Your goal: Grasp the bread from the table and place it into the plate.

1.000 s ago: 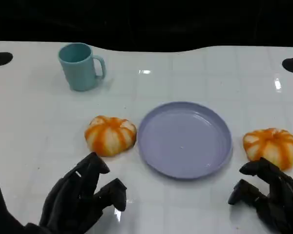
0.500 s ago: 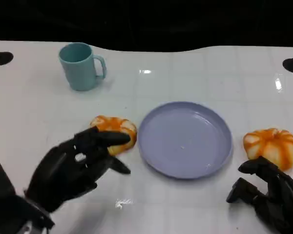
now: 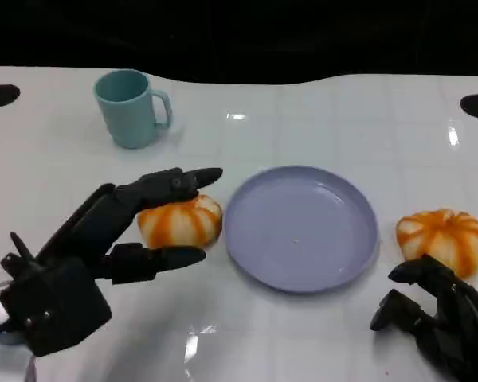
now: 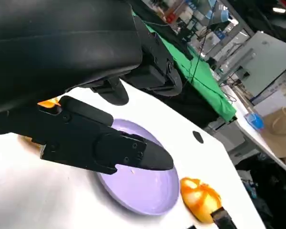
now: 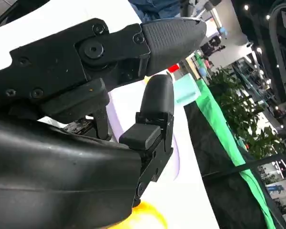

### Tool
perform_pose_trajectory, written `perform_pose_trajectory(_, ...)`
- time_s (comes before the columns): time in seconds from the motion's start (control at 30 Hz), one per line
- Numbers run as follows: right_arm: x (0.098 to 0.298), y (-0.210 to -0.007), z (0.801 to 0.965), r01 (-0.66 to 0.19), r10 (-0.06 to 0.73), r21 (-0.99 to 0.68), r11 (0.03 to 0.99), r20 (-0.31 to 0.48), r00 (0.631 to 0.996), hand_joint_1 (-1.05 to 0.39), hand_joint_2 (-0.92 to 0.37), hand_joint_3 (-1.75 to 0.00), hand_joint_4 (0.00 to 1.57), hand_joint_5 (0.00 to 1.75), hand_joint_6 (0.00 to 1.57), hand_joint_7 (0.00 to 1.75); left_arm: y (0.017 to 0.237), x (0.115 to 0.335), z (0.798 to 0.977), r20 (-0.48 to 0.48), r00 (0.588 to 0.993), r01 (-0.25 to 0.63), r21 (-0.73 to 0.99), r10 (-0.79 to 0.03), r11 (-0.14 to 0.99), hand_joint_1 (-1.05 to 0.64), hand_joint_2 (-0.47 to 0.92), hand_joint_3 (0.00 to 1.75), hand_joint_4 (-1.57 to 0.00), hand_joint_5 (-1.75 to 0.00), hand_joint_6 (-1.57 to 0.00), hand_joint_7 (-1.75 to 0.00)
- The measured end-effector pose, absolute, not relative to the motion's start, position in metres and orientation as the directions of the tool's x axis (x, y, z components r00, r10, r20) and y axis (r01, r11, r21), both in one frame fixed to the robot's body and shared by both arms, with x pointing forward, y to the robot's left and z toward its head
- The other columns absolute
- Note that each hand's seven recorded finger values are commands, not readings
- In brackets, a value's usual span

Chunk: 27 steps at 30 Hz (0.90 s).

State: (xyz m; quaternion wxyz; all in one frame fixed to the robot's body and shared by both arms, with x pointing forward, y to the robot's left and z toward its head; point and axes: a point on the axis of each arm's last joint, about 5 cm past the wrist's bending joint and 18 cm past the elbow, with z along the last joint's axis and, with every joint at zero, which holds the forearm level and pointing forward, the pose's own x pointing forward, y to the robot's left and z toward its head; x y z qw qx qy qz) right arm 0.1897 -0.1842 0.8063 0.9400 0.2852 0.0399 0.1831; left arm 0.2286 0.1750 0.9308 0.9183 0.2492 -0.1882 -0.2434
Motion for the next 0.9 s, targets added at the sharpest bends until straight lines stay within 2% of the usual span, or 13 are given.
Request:
perform_pose_trajectory(0.1,0.190,-0.184,0.807,-0.316,0.362,0.549,0.774,0.027,0.932,-0.54,-0.92,-0.19,0.69,1.49,0.63,1.17,0.174,0.233,0.939,0.148,0.819,0.251,0.777,-0.555,0.577,-0.61,0.92,0.01,-0.05,-0.35,-0.37,0.00)
perform_pose_trajectory(0.2,0.190,-0.184,0.807,-0.309,0.355,0.543,0.781,0.021,0.935,-0.53,-0.92,-0.20,0.69,1.51,0.62,1.19,0.173,0.239,0.950,0.132,0.819,0.147,0.893,-0.559,0.425,-0.63,0.92,0.03,-0.01,-0.24,-0.27,0.00)
perform_pose_trajectory(0.27,0.190,-0.184,0.808,-0.310,0.356,0.541,0.781,0.021,0.934,-0.53,-0.92,-0.20,0.69,1.51,0.61,1.19,0.169,0.242,0.955,0.095,0.822,0.116,0.938,-0.562,0.328,-0.62,0.90,0.02,0.00,-0.11,-0.17,0.00)
perform_pose_trajectory(0.37,0.190,-0.184,0.808,-0.312,0.358,0.541,0.781,0.022,0.934,-0.52,-0.92,-0.20,0.69,1.51,0.61,1.19,0.164,0.246,0.958,0.020,0.832,0.115,0.971,-0.554,0.208,-0.62,0.89,0.01,0.00,-0.05,-0.13,0.00)
perform_pose_trajectory(0.6,0.189,-0.184,0.807,-0.311,0.357,0.542,0.781,0.022,0.934,-0.51,-0.92,-0.20,0.69,1.49,0.62,1.17,0.151,0.259,0.961,-0.081,0.840,0.165,0.980,-0.536,0.111,-0.58,0.86,0.00,-0.01,-0.04,-0.12,0.00)
perform_pose_trajectory(0.9,0.189,-0.185,0.808,-0.310,0.355,0.541,0.782,0.024,0.935,-0.51,-0.92,-0.21,0.70,1.48,0.62,1.16,0.140,0.273,0.957,-0.159,0.841,0.230,0.970,-0.518,0.077,-0.59,0.86,0.00,-0.03,-0.05,-0.11,0.00)
